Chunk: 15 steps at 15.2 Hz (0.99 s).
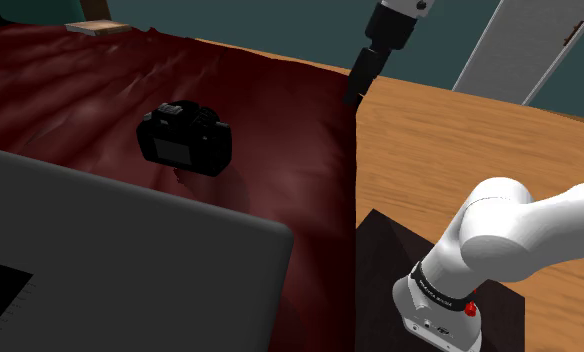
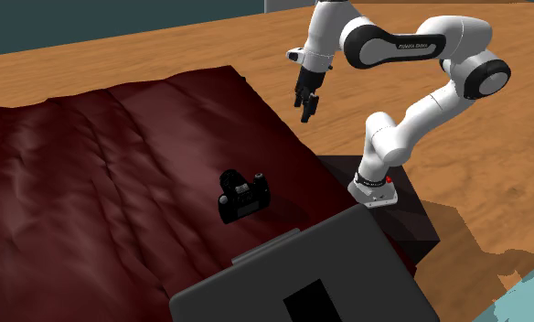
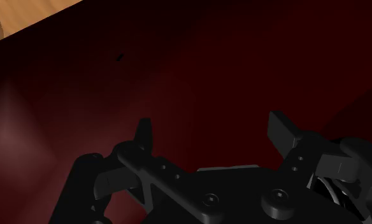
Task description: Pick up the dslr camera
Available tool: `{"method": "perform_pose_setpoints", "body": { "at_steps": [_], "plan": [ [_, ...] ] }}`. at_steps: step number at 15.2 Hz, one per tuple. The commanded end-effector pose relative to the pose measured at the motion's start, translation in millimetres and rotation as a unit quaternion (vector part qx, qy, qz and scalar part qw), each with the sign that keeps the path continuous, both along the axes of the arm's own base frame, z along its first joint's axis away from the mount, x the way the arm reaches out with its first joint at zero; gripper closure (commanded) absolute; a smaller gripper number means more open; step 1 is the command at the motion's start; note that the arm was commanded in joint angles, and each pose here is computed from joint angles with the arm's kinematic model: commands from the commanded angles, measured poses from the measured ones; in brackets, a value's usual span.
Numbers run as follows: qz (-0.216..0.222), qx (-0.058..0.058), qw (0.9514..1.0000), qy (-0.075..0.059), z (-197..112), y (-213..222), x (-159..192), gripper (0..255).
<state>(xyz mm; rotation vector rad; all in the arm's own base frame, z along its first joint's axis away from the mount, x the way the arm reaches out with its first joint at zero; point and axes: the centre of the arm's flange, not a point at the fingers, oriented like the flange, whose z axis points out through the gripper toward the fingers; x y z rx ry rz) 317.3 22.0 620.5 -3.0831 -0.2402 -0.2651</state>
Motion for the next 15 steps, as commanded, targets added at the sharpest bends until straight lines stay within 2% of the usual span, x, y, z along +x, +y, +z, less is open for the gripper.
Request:
{"method": "perform_pose_setpoints", "body": {
  "at_steps": [1, 4, 6, 8, 11, 15],
  "plan": [
    [0.0, 0.0, 1.0, 0.0, 0, 0, 0, 0],
    [-0.066, -0.007, 0.9978, 0.004, 3, 44, 8, 0],
    [-0.11, -0.012, 0.9939, 0.007, 4, 73, 17, 0],
    [-0.153, -0.016, 0.988, 0.01, 5, 101, 29, 0],
    [-0.218, -0.023, 0.9755, 0.015, 6, 141, 50, 0],
    [-0.303, -0.032, 0.9522, 0.02, 6, 188, 87, 0]
  ]
}}
